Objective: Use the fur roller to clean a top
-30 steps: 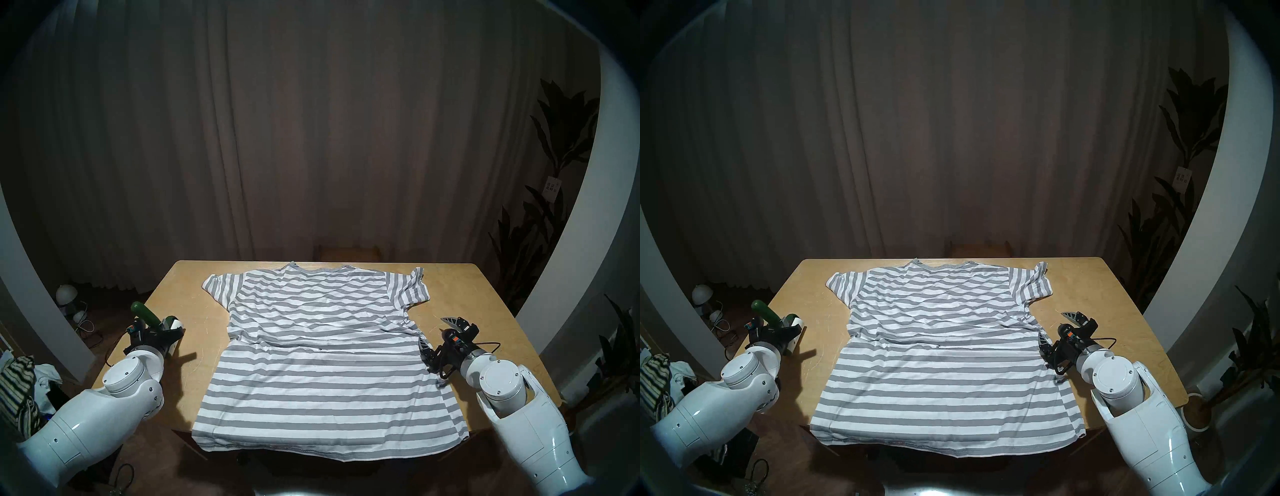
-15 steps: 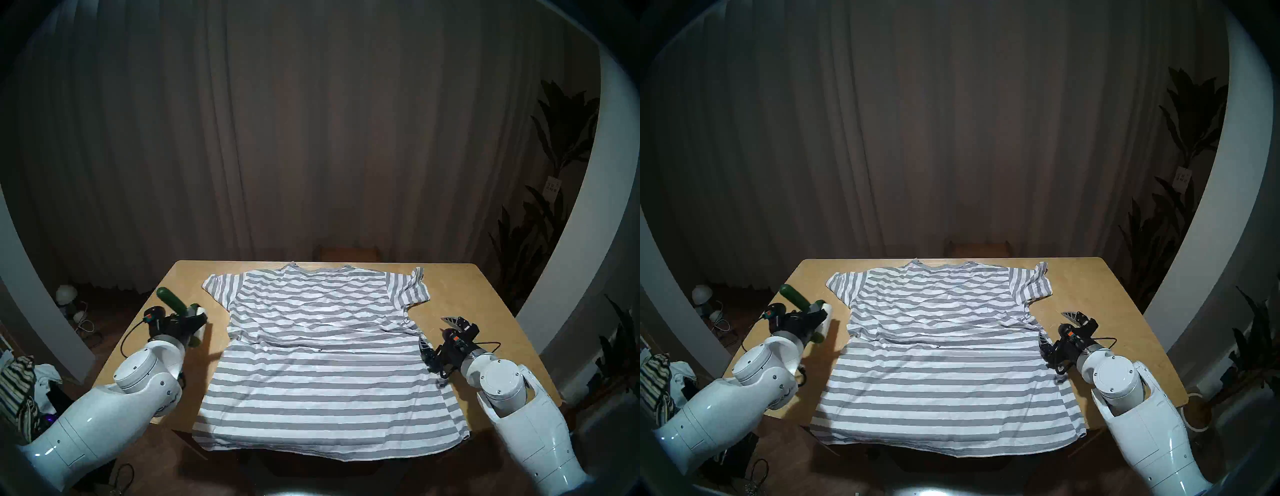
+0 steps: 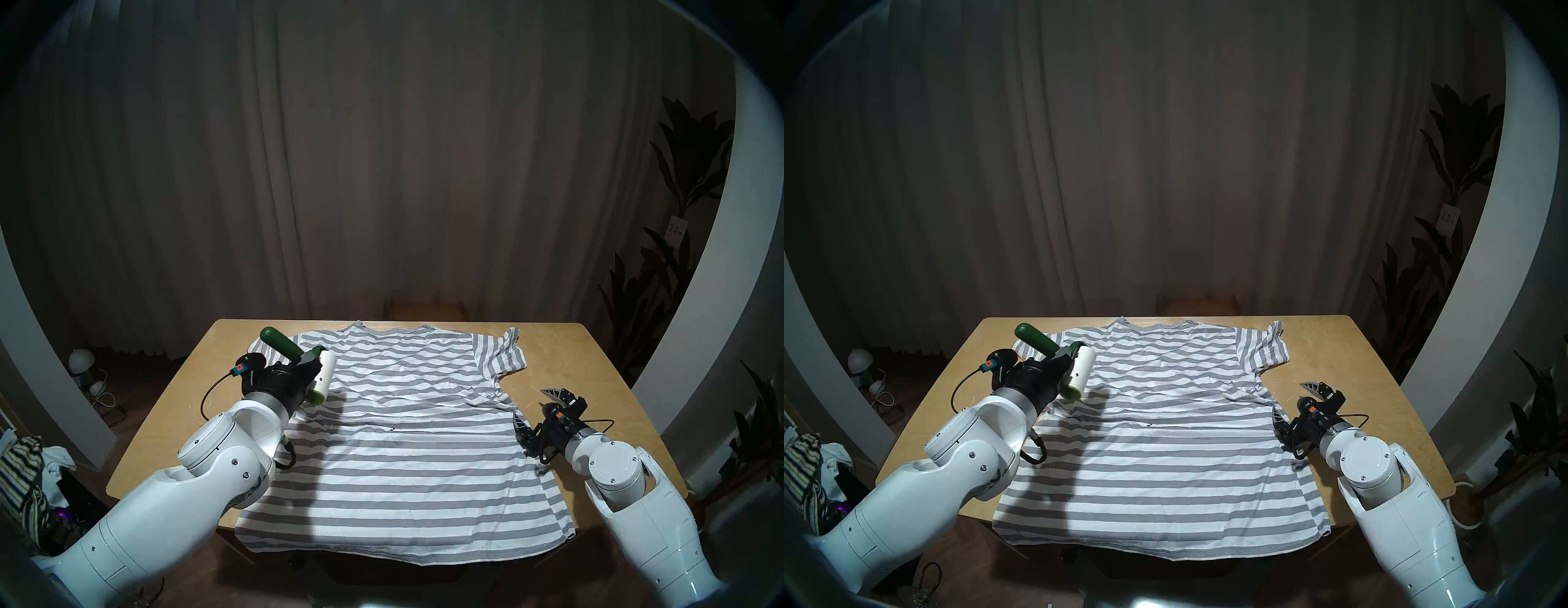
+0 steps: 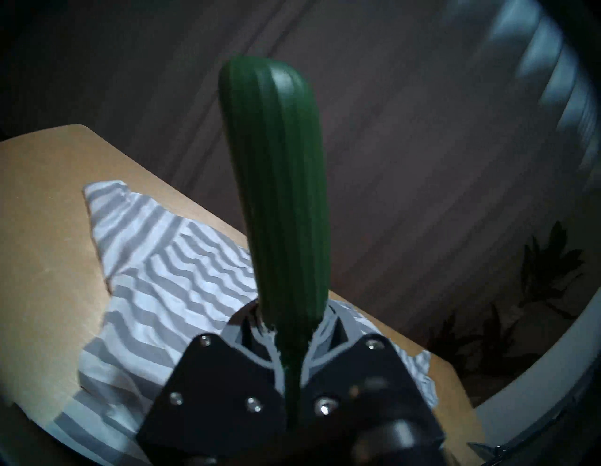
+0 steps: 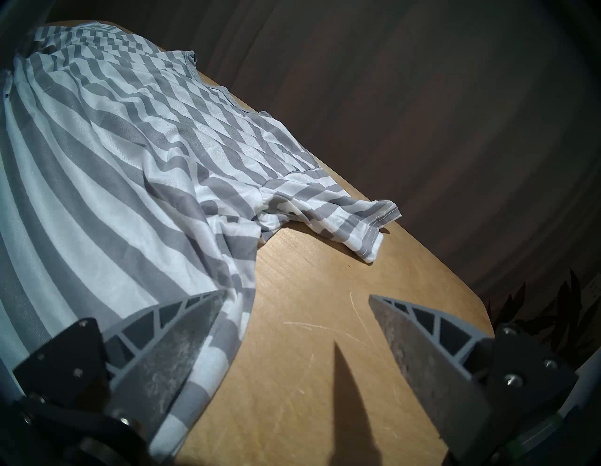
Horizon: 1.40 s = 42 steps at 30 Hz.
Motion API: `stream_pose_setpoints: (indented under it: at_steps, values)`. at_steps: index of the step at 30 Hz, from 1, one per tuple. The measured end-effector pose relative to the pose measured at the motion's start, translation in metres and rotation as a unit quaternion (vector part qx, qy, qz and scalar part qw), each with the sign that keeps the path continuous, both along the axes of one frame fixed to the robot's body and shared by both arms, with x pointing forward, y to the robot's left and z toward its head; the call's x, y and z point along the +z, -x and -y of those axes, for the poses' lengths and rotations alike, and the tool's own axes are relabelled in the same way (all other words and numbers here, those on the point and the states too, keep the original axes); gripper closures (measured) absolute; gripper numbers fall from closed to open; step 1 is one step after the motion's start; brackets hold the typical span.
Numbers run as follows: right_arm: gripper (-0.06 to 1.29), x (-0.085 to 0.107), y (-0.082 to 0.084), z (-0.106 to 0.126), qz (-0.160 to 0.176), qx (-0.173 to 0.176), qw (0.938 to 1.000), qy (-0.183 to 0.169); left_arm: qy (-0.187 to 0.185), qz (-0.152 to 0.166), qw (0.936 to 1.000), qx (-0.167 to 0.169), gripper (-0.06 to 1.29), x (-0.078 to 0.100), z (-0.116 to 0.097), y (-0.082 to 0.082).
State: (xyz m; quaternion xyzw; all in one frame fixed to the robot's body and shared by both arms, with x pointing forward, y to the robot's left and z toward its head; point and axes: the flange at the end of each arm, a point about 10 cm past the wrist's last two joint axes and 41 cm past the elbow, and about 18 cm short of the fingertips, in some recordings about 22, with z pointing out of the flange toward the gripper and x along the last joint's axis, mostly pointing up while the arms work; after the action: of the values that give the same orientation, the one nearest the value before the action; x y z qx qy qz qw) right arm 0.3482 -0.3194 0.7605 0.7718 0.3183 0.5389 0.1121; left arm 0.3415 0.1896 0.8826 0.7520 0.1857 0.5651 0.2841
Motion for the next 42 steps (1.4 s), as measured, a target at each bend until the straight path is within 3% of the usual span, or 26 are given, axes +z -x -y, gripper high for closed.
stream_pose_setpoints:
  at_steps: [9,17,30,36,42]
  values:
    - [0.06,-0.001,-0.001,0.002,0.002,0.005,1.0000,-0.004,0.044,-0.051,0.9955,-0.066,1.21,0.011,0.039,0.033]
    - [0.06,-0.002,-0.003,0.004,0.003,0.011,0.9999,-0.006,0.034,-0.133,0.9885,-0.063,1.21,0.004,0.046,0.056]
    - [0.11,-0.002,-0.004,0.005,0.004,0.020,0.9997,-0.009,0.021,-0.216,0.9758,-0.028,1.21,-0.016,0.051,0.049]
    - [0.11,-0.003,-0.004,0.006,0.004,0.022,0.9997,-0.010,0.021,-0.234,0.9717,-0.025,1.21,-0.022,0.058,0.041]
    - [0.11,-0.003,-0.004,0.006,0.005,0.023,0.9997,-0.011,0.025,-0.232,0.9722,-0.021,1.21,-0.019,0.063,0.032]
